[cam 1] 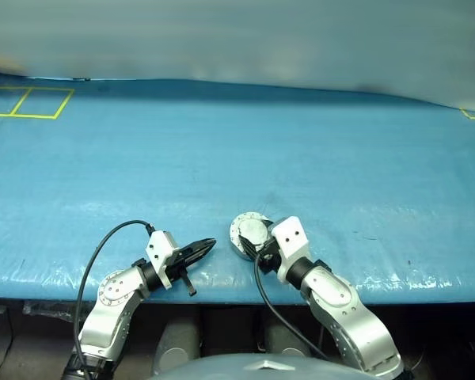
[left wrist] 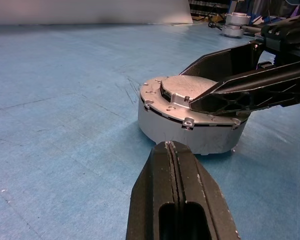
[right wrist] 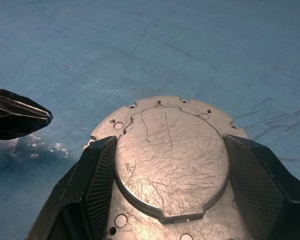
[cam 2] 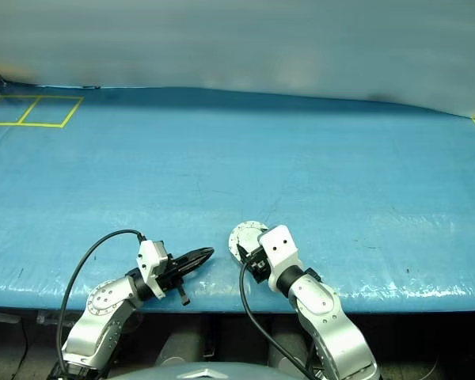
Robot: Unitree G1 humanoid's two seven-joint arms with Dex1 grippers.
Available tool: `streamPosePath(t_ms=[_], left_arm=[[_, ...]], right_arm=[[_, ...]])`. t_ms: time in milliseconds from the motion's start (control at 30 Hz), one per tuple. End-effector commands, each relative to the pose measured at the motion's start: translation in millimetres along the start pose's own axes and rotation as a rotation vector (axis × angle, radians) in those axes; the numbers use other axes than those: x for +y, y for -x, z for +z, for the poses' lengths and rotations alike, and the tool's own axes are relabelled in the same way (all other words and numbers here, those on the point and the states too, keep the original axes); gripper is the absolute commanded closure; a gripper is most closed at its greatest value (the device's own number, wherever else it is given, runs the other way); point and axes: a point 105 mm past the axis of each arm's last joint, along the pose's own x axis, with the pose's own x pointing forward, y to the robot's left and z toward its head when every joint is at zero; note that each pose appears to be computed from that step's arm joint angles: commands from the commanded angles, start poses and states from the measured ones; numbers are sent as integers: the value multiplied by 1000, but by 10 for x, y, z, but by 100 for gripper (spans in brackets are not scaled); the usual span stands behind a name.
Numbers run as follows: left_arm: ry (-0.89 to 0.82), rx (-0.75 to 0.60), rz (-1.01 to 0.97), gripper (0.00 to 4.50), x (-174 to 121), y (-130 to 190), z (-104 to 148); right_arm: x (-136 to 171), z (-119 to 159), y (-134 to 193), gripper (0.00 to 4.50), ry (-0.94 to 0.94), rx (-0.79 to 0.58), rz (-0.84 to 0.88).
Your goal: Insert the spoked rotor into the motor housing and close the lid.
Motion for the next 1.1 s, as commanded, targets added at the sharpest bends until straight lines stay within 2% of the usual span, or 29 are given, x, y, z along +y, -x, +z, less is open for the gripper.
streamPosePath(t_ms=[33, 300, 467, 567, 633, 800, 967, 1100], left_arm=[[-27, -39, -14, 450, -40, -25, 101], [-26, -38, 1, 450, -14, -22, 84], [23, -23, 121, 450, 166, -78, 113], [62, -39, 193, 450, 308, -162, 258], [145, -38, 212, 450, 396, -229, 358], [322, 49, 125, 450, 418, -364, 527], [404, 137, -96, 450, 182, -426, 622], [412, 190, -135, 450, 146, -453, 590]], right_arm=[[44, 88, -1, 148, 40, -29, 19], [9, -6, -26, 148, 46, 27, 18], [-11, -72, -53, 148, 50, 73, -6], [14, -72, -53, 148, 33, 73, 1], [17, -79, -49, 148, 31, 76, 0], [6, -96, -41, 148, 27, 82, -8], [9, -109, -43, 148, 36, 88, -8], [14, -107, -43, 148, 17, 83, -12]])
